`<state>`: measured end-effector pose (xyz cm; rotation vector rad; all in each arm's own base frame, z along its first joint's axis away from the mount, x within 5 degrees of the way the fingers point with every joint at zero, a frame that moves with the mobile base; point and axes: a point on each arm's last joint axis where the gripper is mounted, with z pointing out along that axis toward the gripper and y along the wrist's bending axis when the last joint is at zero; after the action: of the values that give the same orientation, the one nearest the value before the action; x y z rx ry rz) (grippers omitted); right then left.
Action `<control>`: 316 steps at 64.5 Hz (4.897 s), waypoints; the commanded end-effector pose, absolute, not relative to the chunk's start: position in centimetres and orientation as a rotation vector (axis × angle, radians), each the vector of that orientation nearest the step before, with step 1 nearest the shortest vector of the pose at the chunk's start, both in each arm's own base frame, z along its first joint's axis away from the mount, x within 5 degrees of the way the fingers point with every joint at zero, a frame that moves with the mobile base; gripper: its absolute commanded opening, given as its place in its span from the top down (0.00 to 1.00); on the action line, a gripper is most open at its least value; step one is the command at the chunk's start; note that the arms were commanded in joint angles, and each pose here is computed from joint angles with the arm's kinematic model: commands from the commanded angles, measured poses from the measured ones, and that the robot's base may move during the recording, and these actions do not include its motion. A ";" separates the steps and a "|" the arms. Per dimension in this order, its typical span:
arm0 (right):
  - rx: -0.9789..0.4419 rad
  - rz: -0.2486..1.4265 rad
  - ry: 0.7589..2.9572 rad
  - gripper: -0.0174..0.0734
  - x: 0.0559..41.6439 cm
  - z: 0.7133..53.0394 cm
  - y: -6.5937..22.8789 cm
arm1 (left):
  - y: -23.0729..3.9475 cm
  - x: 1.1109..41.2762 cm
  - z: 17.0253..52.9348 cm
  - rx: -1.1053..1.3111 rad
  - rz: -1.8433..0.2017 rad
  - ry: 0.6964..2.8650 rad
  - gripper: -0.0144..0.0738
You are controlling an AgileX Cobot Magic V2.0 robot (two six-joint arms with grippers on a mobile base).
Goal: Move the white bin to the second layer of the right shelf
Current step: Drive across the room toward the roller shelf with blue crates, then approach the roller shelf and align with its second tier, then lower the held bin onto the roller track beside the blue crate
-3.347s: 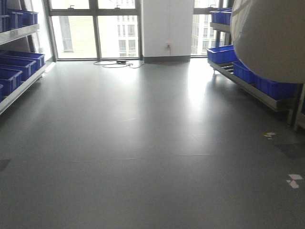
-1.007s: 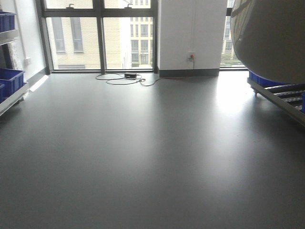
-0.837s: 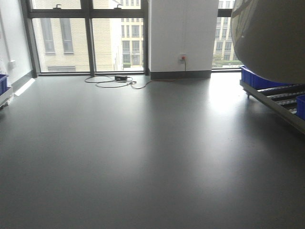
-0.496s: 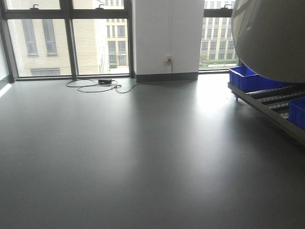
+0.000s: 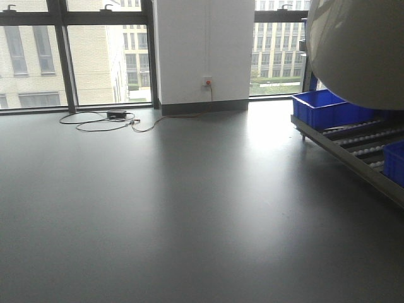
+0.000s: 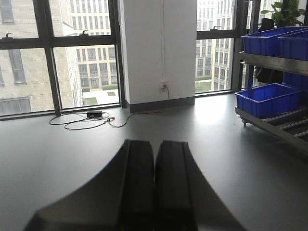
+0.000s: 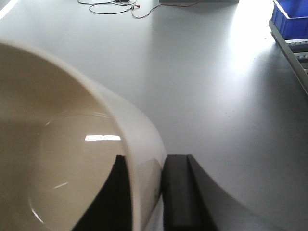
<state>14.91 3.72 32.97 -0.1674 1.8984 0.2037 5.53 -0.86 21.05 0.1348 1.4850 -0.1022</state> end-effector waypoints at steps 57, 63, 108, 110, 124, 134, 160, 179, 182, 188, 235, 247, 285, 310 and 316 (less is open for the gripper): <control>-0.153 0.216 1.754 0.75 14.9 35.2 3.6 | -0.8 5.5 20.8 0.115 -0.110 1.420 0.74; -0.153 0.215 1.755 0.75 14.9 35.1 3.6 | -0.8 5.5 20.8 0.115 -0.110 1.420 0.74; -0.153 0.215 1.755 0.75 14.9 35.1 3.6 | -0.8 5.5 20.8 0.115 -0.110 1.420 0.74; -0.153 0.215 1.755 0.75 14.9 35.1 3.6 | -0.8 5.5 20.8 0.115 -0.110 1.420 0.74; -0.153 0.215 1.755 0.75 14.9 35.1 3.6 | -0.8 5.5 20.8 0.115 -0.110 1.420 0.74; -0.153 0.215 1.755 0.75 14.9 35.1 3.6 | -0.8 5.5 20.8 0.115 -0.110 1.420 0.74; -0.153 0.215 1.755 0.75 14.9 35.1 3.6 | -0.8 5.5 20.8 0.115 -0.110 1.420 0.74; -0.153 0.215 1.755 0.75 14.9 35.1 3.6 | -0.8 5.5 20.8 0.115 -0.110 1.420 0.74; -0.153 0.215 1.755 0.75 14.9 35.1 3.6 | -0.8 5.5 20.8 0.115 -0.110 1.420 0.74; -0.153 0.215 1.755 0.75 14.9 35.1 3.6 | -0.8 5.5 20.8 0.115 -0.110 1.420 0.74; -0.153 0.215 1.755 0.75 14.9 35.1 3.6 | -0.8 5.5 20.8 0.115 -0.110 1.420 0.74; -0.153 0.215 1.755 0.75 14.9 35.1 3.6 | -0.8 5.5 20.8 0.115 -0.110 1.420 0.74; -0.153 0.215 1.755 0.75 14.9 35.1 3.6 | -0.8 5.5 20.8 0.115 -0.110 1.420 0.74; -0.153 0.215 1.755 0.75 14.9 35.1 3.6 | -0.8 5.5 20.8 0.115 -0.110 1.420 0.74; -0.153 0.215 1.755 0.75 14.9 35.1 3.6 | -0.8 5.5 20.8 0.115 -0.110 1.420 0.74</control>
<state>14.91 3.72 32.97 -0.1674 1.8984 0.2037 5.53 -0.86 21.05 0.1348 1.4850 -0.1022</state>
